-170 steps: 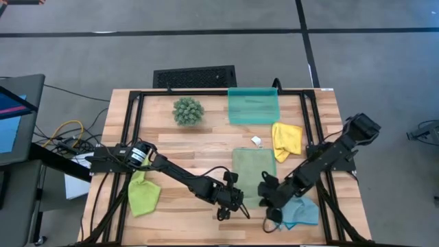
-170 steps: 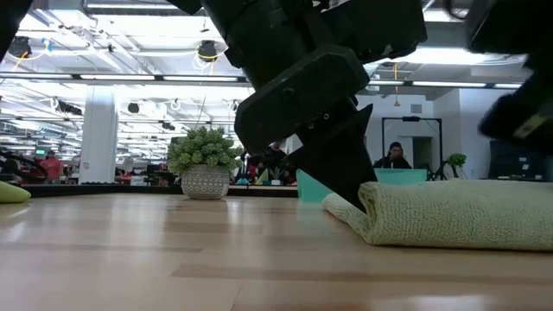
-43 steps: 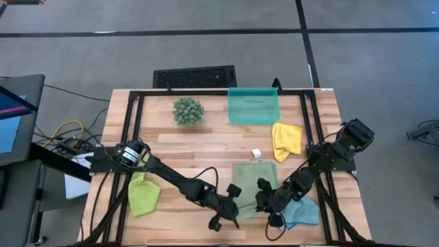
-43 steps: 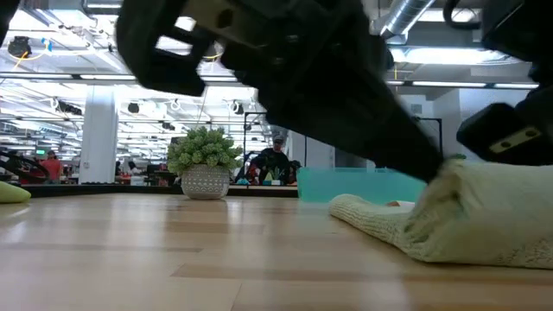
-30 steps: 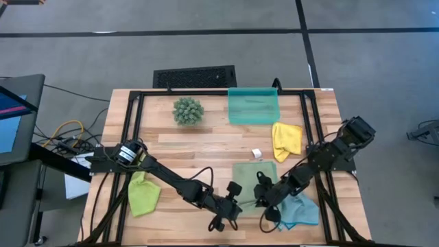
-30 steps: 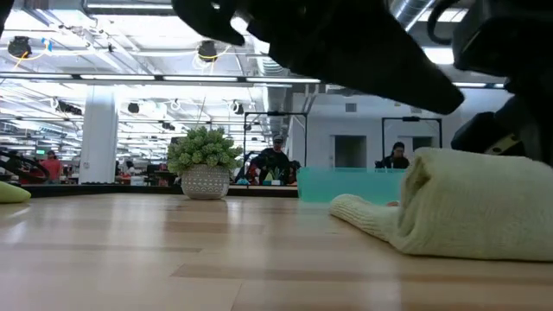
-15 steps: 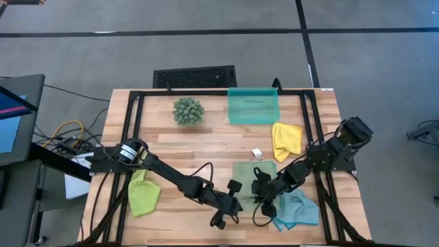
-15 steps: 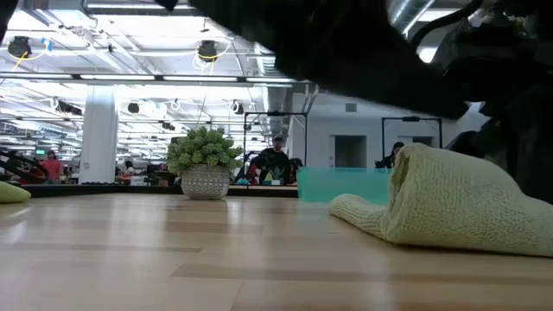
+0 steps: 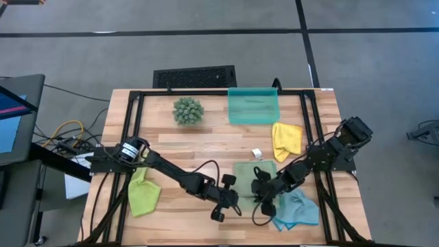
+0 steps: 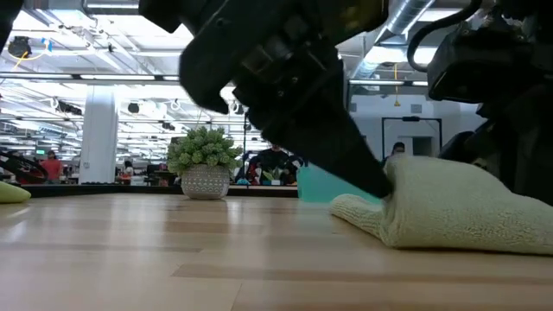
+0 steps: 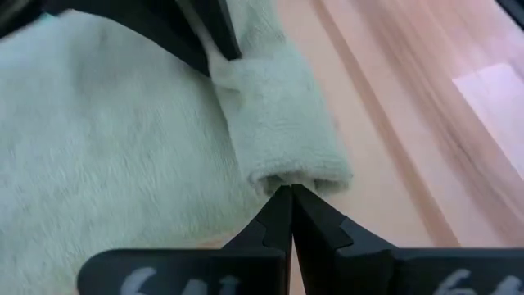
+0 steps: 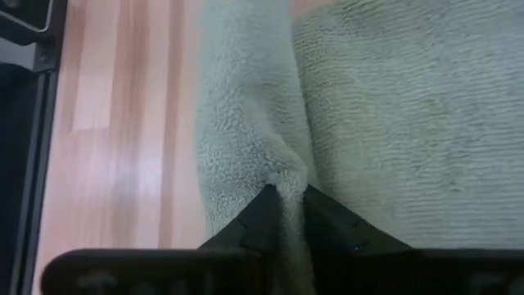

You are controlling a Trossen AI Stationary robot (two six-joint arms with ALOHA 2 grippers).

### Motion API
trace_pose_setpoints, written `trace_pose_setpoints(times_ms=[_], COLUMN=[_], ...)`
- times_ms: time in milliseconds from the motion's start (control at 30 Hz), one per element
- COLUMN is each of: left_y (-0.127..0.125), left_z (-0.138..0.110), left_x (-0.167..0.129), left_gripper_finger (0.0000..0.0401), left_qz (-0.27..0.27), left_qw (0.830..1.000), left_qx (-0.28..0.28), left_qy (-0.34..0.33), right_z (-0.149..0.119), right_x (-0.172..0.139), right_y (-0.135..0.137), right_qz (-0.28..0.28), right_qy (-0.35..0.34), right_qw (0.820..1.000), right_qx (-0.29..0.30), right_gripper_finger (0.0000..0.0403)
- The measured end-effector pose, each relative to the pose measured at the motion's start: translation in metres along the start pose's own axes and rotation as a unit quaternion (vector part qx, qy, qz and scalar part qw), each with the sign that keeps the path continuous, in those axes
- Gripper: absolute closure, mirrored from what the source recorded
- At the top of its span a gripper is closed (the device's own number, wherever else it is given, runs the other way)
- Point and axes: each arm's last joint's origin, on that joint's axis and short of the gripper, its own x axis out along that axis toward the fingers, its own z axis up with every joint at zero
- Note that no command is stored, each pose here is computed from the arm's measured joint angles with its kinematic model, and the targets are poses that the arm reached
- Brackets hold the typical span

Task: Roll microfiber towels into tight, uniform cylinder then place into a basket
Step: Roll the dark green microfiber cloth

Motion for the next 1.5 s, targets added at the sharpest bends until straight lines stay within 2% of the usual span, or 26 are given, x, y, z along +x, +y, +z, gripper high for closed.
trace_pose_setpoints(times_ms=[267, 367, 467, 533, 600, 767, 933, 1067, 1267, 1500], left_y=[-0.002, -0.006, -0.012, -0.015, -0.017, -0.008, 0.012, 0.019, 0.02, 0.019], left_z=[-0.003, 0.006, 0.015, 0.021, 0.027, 0.023, 0.009, 0.002, 0.0, -0.001], left_x=[-0.006, -0.026, -0.041, -0.043, -0.04, -0.009, 0.01, 0.013, 0.013, 0.013], left_gripper_finger=[0.0399, 0.0399, 0.0399, 0.0399, 0.0399, 0.0399, 0.0399, 0.0399, 0.0399, 0.0399], left_qz=[0.012, 0.047, 0.09, 0.081, 0.046, 0.006, 0.001, 0.005, 0.006, 0.006], left_qw=[0.999, 0.998, 0.996, 0.996, 0.997, 0.995, 0.996, 0.996, 0.996, 0.996], left_qx=[-0.01, -0.009, -0.012, -0.012, -0.007, -0.017, -0.062, -0.085, -0.087, -0.086], left_qy=[0.028, 0.03, 0.002, -0.027, -0.058, -0.097, -0.063, -0.031, -0.019, -0.015], right_z=[0.004, 0.004, 0.004, 0.003, 0.003, 0.003, 0.003, 0.002, 0.0, 0.002], right_x=[0.0, 0.0, 0.0, -0.001, -0.001, -0.001, -0.001, -0.001, -0.001, -0.01], right_y=[-0.006, -0.007, -0.007, -0.007, -0.008, -0.008, -0.008, -0.006, -0.004, 0.0], right_qz=[-0.007, -0.008, -0.01, -0.012, -0.014, -0.013, -0.013, -0.012, -0.01, -0.006], right_qy=[-0.004, -0.005, -0.002, 0.001, 0.003, 0.003, 0.003, 0.004, 0.005, -0.002], right_qw=[1.0, 1.0, 1.0, 1.0, 1.0, 1.0, 1.0, 1.0, 1.0, 1.0], right_qx=[0.006, 0.008, 0.011, 0.012, 0.012, 0.012, 0.012, 0.01, 0.006, 0.029], right_gripper_finger=[0.0282, 0.0283, 0.0291, 0.0296, 0.0299, 0.03, 0.03, 0.03, 0.0287, 0.0266])
